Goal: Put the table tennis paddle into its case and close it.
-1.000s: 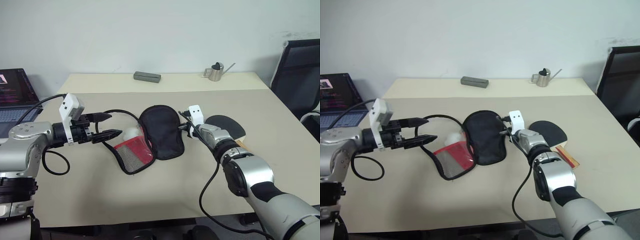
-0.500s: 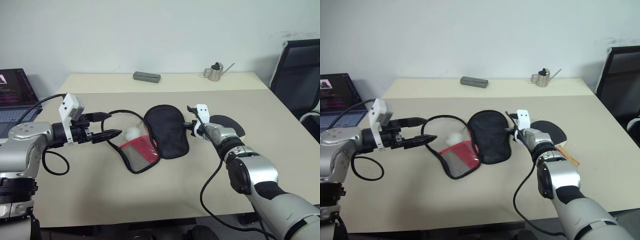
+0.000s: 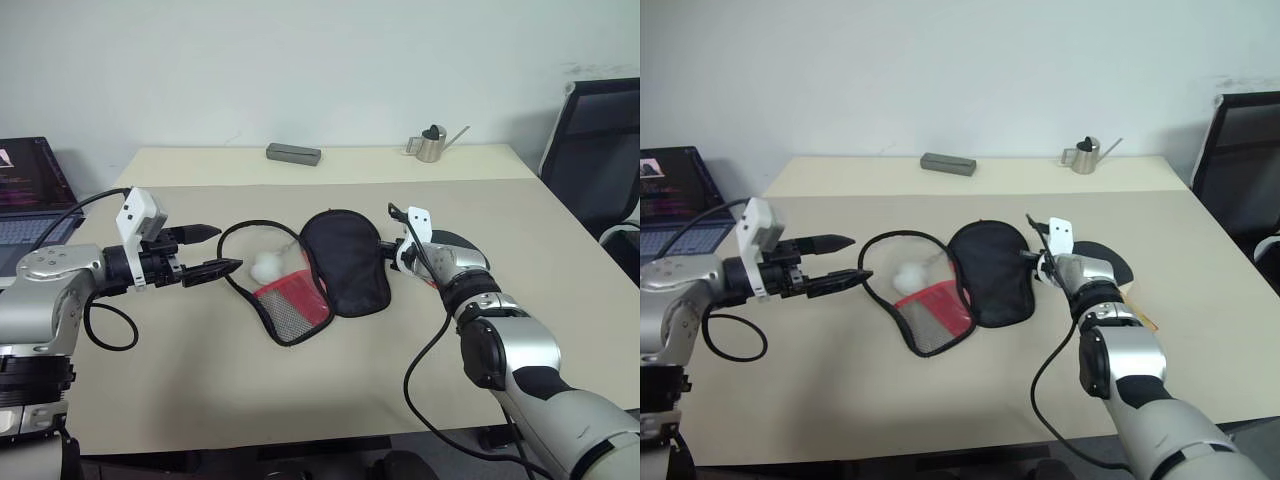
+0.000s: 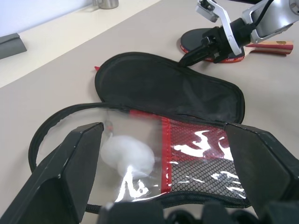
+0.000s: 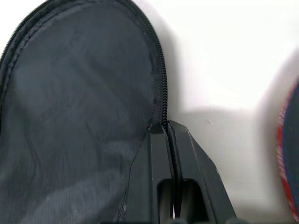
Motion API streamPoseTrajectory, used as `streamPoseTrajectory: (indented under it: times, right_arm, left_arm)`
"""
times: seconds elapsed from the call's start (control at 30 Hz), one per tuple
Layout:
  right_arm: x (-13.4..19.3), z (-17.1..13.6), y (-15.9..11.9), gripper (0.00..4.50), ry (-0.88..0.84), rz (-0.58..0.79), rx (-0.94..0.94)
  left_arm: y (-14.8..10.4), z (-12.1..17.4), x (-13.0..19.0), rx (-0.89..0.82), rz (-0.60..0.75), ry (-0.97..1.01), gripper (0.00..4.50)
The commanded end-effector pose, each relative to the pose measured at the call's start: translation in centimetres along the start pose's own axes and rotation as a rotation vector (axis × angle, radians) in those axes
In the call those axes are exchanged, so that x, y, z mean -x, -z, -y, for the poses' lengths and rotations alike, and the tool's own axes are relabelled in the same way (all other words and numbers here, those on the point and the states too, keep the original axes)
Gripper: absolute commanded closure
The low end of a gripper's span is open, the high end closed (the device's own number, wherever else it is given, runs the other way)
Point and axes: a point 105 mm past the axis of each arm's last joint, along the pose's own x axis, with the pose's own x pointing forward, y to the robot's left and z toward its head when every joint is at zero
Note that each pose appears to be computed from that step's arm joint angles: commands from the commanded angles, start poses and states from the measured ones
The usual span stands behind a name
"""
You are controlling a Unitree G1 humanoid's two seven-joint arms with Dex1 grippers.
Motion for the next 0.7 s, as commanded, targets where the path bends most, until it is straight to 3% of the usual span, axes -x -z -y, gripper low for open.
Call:
streamPoseTrajectory:
  times: [0.03,0.37,0.7]
  right_arm:
    - [1.1,1.9,-1.7,4.49,0.066,0.057,-0.043]
    - [3.3,4.5,-0.5,4.49,0.184,0.071,-0.145]
    - [5.9,3.9,4.0,4.49,0.224,-0.011,-0.207]
  left_arm:
    - [-1.4,0.0,-0.2,-0.05,0.037,0.004,0.0]
    - [-2.9,1.2,-3.2,-0.091,0.066,0.121,0.0]
    - [-3.4,1.7,-4.9,-0.115,0.073,0.199,0.0]
